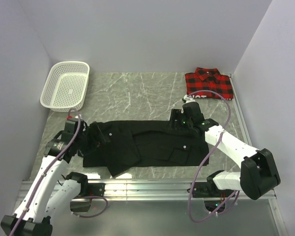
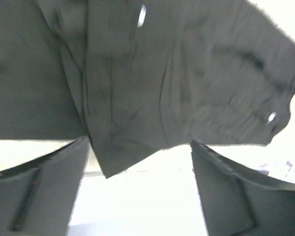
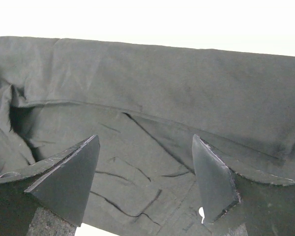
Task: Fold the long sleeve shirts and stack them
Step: Fold the shirt
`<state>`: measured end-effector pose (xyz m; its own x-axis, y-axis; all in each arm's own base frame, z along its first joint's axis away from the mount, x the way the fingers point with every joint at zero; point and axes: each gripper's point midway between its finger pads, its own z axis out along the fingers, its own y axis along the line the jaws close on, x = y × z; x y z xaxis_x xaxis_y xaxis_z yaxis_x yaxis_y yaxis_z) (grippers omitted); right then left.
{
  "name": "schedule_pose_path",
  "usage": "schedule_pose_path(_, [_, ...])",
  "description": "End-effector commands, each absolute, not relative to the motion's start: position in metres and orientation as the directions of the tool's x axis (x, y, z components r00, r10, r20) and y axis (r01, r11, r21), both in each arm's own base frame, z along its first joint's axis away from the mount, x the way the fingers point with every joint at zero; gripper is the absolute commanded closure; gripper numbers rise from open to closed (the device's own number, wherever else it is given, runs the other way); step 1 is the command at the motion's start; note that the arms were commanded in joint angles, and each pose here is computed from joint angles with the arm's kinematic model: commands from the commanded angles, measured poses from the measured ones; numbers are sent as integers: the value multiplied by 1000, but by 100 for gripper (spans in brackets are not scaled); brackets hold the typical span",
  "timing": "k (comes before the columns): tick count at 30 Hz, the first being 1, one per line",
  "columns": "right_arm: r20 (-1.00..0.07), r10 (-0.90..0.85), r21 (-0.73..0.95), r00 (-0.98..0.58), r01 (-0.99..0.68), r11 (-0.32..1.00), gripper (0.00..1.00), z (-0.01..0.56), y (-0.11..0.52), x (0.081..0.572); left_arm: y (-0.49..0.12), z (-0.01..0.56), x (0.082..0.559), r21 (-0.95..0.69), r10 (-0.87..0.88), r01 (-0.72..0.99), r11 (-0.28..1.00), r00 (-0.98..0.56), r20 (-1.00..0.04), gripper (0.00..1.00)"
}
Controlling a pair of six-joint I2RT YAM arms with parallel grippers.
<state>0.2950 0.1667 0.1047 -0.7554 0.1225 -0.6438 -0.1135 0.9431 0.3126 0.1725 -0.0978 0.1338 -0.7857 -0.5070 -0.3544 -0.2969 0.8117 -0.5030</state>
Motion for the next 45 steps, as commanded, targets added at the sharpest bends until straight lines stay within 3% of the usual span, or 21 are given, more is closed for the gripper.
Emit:
schedule_pose_path(1, [-677, 206, 313, -707, -23, 950, 18, 123, 152, 317, -77, 170, 194, -480, -560, -330, 813, -670, -487, 4])
schedule_pose_path(3, [-659, 241, 321, -712, 23, 947, 19, 119, 143, 319, -65, 172, 211, -450, -579, -373, 812, -617, -533, 5])
schedule_pose_path(7, [-606, 376, 393, -701, 148, 908, 21, 111, 110, 328, -47, 161, 250, -411, -604, -445, 796, -529, -596, 16])
schedule_pose_path(11, [-577, 467, 427, -670, 239, 872, 24, 105, 82, 334, -21, 141, 285, -397, -641, -518, 758, -473, -605, 21])
schedule_pose_path(17, [-500, 579, 460, -644, 369, 807, 26, 86, 53, 338, -15, 108, 314, -352, -623, -524, 775, -541, -565, 28])
schedule_pose_path(31, [-436, 624, 452, -649, 442, 775, 28, 56, 37, 336, -19, 77, 334, -305, -578, -494, 815, -650, -493, 41])
schedule_pose_path(45, [-398, 621, 448, -675, 448, 774, 28, 42, 40, 331, -2, 68, 344, -266, -572, -513, 816, -653, -497, 41])
